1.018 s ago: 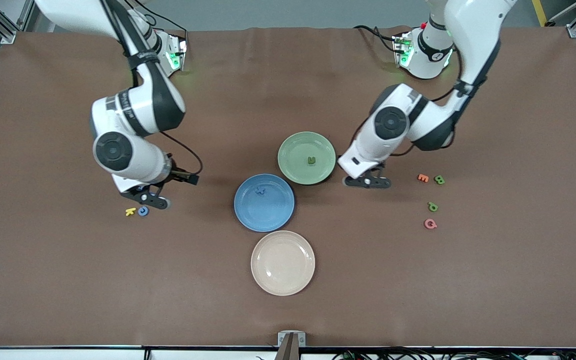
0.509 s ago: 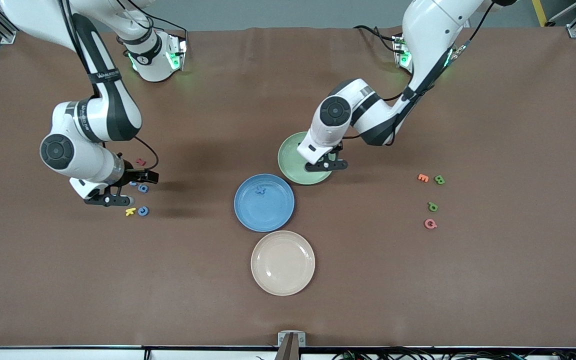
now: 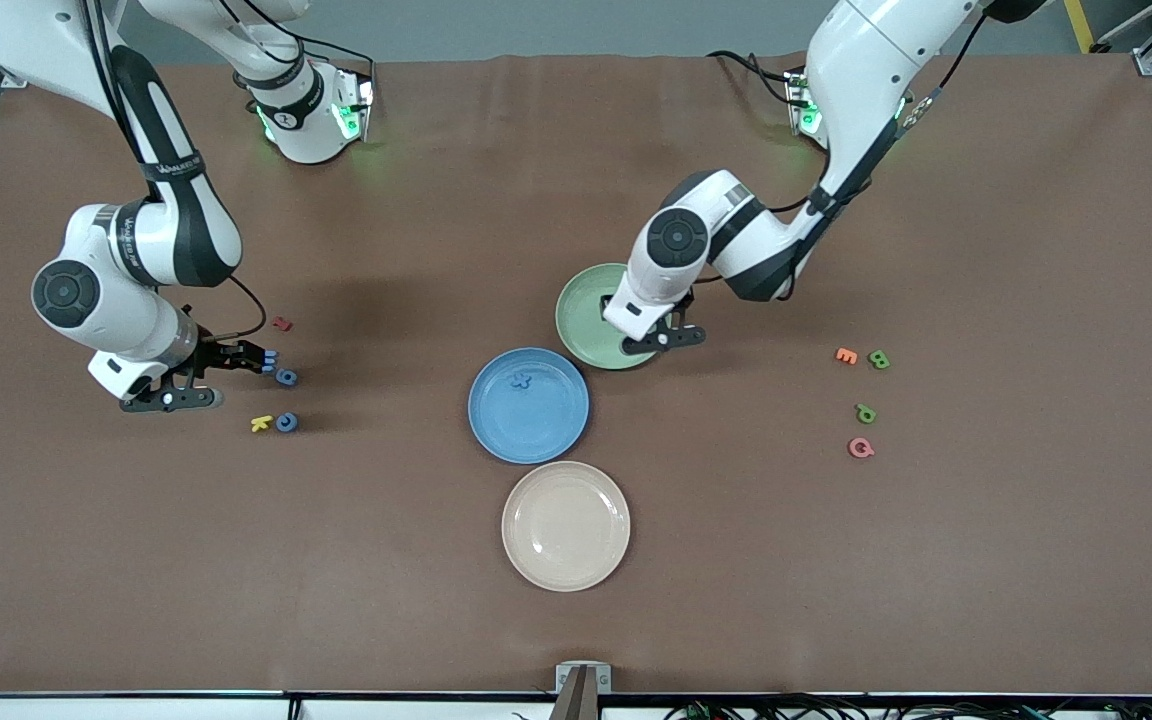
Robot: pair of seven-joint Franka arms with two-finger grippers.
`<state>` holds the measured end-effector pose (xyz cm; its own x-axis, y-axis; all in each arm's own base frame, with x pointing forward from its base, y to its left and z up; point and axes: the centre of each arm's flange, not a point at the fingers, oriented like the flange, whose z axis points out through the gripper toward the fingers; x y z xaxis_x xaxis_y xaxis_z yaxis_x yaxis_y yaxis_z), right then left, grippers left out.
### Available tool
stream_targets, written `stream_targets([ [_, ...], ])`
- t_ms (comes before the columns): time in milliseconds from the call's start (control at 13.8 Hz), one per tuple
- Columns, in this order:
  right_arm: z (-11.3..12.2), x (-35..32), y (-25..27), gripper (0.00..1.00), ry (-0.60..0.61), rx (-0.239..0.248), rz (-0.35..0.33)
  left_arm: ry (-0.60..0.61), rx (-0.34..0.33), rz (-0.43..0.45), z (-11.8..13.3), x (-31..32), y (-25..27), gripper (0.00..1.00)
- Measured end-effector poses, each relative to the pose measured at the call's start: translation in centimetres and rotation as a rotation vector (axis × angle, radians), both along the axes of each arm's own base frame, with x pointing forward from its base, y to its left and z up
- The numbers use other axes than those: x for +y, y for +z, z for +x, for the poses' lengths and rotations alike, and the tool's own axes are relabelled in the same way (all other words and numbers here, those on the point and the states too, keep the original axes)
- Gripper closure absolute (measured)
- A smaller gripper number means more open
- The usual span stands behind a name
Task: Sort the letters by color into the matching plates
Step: 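Grasp the green P with the left gripper while the right gripper grasps m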
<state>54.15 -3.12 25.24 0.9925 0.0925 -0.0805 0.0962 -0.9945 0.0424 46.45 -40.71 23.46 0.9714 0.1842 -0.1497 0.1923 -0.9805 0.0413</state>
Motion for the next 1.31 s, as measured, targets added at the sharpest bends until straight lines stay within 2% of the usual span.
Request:
stream_targets([
  [145, -0.7, -1.3, -2.1, 0.09, -0.006, -0.007, 0.002, 0.036, -0.022, 0.01, 3.1, 3.6, 2.2, 0.0],
  [291, -1.4, -1.4, -4.1, 0.22, -0.006, 0.002, 0.004, 0.031, -0.025, 0.033, 5.6, 8.1, 4.1, 0.0],
  [509, -1.8, -0.9, -5.3, 0.25, -0.003, 0.018, 0.008, -0.007, -0.02, 0.057, 8.6, 14.7, 5.2, 0.0],
  [727, -2.0, -0.8, -6.0, 0.29, -0.019, 0.031, 0.008, 0.002, -0.042, 0.132, 11.0, 22.4, 4.4, 0.02],
  [873, -2.3, -0.7, -6.5, 0.29, -0.027, 0.043, 0.008, 0.034, -0.048, 0.151, 12.2, 26.9, 3.3, 0.05],
  [1236, -3.2, -0.2, -7.3, 0.3, -0.044, 0.065, 0.008, 0.109, -0.046, 0.111, 13.4, 31.9, -0.3, 0.13],
  [1309, -3.3, 0.0, -7.4, 0.3, -0.048, 0.066, 0.008, 0.116, -0.045, 0.103, 13.5, 32.3, -0.9, 0.19],
])
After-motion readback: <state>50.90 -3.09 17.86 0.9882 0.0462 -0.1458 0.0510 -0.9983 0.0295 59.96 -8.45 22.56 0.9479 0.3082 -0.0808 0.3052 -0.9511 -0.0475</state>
